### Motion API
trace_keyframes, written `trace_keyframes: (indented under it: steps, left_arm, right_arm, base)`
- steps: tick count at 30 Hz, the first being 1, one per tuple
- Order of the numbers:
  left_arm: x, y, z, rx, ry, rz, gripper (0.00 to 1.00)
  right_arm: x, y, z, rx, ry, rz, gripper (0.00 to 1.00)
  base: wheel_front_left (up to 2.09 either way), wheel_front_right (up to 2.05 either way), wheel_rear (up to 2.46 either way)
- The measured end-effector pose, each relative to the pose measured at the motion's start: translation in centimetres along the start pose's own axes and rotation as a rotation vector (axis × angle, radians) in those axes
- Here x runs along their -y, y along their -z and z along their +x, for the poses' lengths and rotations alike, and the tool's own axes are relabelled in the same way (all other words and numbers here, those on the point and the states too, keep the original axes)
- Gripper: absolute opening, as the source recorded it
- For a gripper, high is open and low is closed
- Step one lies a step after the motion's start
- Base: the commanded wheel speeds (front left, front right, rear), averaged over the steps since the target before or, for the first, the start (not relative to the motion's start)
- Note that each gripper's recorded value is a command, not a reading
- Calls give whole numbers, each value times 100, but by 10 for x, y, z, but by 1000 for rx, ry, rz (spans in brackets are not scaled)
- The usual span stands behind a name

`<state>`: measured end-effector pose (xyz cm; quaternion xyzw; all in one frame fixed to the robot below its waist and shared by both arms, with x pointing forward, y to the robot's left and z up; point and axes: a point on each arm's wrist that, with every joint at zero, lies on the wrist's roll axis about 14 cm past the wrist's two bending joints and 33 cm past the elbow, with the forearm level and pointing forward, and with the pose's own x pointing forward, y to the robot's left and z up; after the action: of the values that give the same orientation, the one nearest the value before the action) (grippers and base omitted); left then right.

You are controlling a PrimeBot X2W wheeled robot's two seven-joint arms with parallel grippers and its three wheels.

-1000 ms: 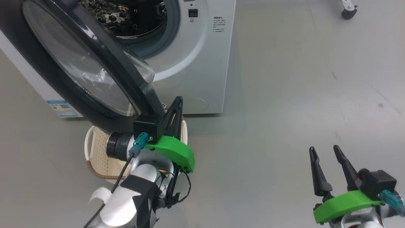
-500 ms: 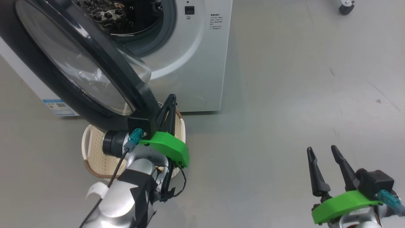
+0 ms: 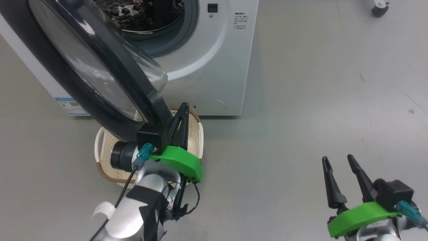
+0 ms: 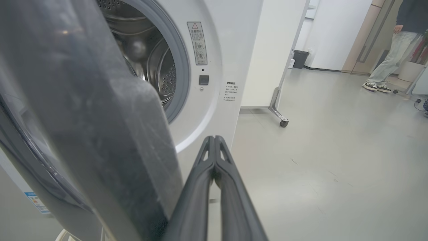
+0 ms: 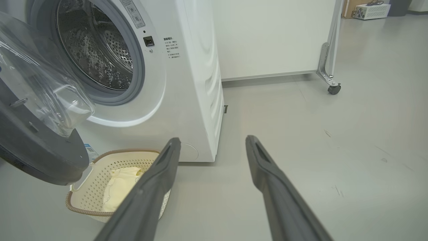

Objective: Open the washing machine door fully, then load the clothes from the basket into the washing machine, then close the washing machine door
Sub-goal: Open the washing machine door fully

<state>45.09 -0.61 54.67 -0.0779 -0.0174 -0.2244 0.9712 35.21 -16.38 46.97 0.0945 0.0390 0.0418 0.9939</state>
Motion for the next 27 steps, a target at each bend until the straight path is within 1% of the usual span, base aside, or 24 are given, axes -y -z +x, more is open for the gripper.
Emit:
trace_keyframes:
  steps: [7,14,19,27]
  left_arm:
    - [-12,-1,-14,11,-48,-4,0]
    - [-31,5,-34,-3,-114,22,0]
    - [-46,6,-50,-11,-165,67,0]
    - [-62,2,-78,0,-221,80,0]
  right_arm:
    - [-14,4,8,-11,-46,4,100]
    - [-25,4,19,-10,-86,6,100]
    - [-35,5,23,-11,-115,7,100]
    - [-46,5,30,-10,-153,3,100]
  base:
    - [0,0,0]
    - [0,0,0]
    - [0,0,0]
    - [0,0,0]
